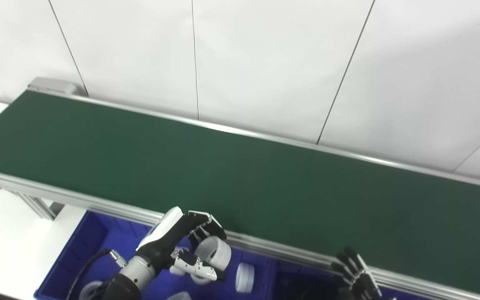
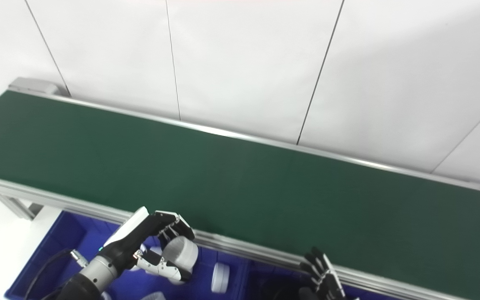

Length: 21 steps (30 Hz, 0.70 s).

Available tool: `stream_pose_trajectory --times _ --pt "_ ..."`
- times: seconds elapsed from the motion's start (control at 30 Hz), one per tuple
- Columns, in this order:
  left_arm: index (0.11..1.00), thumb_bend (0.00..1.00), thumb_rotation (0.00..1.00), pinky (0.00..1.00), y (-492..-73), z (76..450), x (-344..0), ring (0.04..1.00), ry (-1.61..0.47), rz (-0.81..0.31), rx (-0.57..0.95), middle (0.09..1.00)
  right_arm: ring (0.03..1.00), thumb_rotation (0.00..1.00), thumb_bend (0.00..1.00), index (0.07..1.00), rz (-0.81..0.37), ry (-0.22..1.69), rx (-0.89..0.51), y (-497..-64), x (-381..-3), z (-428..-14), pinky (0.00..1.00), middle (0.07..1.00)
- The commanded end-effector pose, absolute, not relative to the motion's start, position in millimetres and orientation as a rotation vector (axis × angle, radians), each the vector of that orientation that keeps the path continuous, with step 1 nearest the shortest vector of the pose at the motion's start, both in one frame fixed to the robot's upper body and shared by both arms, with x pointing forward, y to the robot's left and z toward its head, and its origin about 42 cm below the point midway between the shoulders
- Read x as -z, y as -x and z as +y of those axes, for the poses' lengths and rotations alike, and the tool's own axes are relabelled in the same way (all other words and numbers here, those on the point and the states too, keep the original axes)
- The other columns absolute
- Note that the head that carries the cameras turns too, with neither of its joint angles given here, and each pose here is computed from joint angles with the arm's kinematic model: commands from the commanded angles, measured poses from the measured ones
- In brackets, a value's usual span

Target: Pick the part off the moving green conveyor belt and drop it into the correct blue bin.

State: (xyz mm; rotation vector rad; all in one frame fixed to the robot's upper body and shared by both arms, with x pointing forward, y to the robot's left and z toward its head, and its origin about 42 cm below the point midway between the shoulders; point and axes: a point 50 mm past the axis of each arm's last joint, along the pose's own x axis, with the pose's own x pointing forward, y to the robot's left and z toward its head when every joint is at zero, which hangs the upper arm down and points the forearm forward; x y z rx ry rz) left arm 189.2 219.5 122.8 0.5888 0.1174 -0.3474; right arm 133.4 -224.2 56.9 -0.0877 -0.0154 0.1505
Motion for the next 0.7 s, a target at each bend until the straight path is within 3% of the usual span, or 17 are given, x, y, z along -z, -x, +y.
stream_pose_trajectory --times 0.0,0.3,0.67 --pt "0.493 0.48 0.00 0.38 -187.6 217.3 -134.9 0.458 -0.573 0.068 0.316 0.505 0.830 0.70 0.53 0.917 -0.044 0.082 -0.157 -135.3 -68.2 -230.5 0.75 0.877" --pt "0.498 0.48 0.00 0.38 -181.2 223.3 -118.6 0.452 -0.576 0.129 0.284 0.496 0.840 0.69 0.51 0.917 -0.037 0.101 -0.170 -139.1 -74.2 -249.9 0.76 0.879" --pt "0.526 0.48 0.00 0.41 -169.7 237.8 -86.9 0.415 -0.583 0.282 0.242 0.482 0.827 0.67 0.53 0.902 -0.030 0.106 -0.173 -142.0 -76.5 -253.4 0.74 0.870"
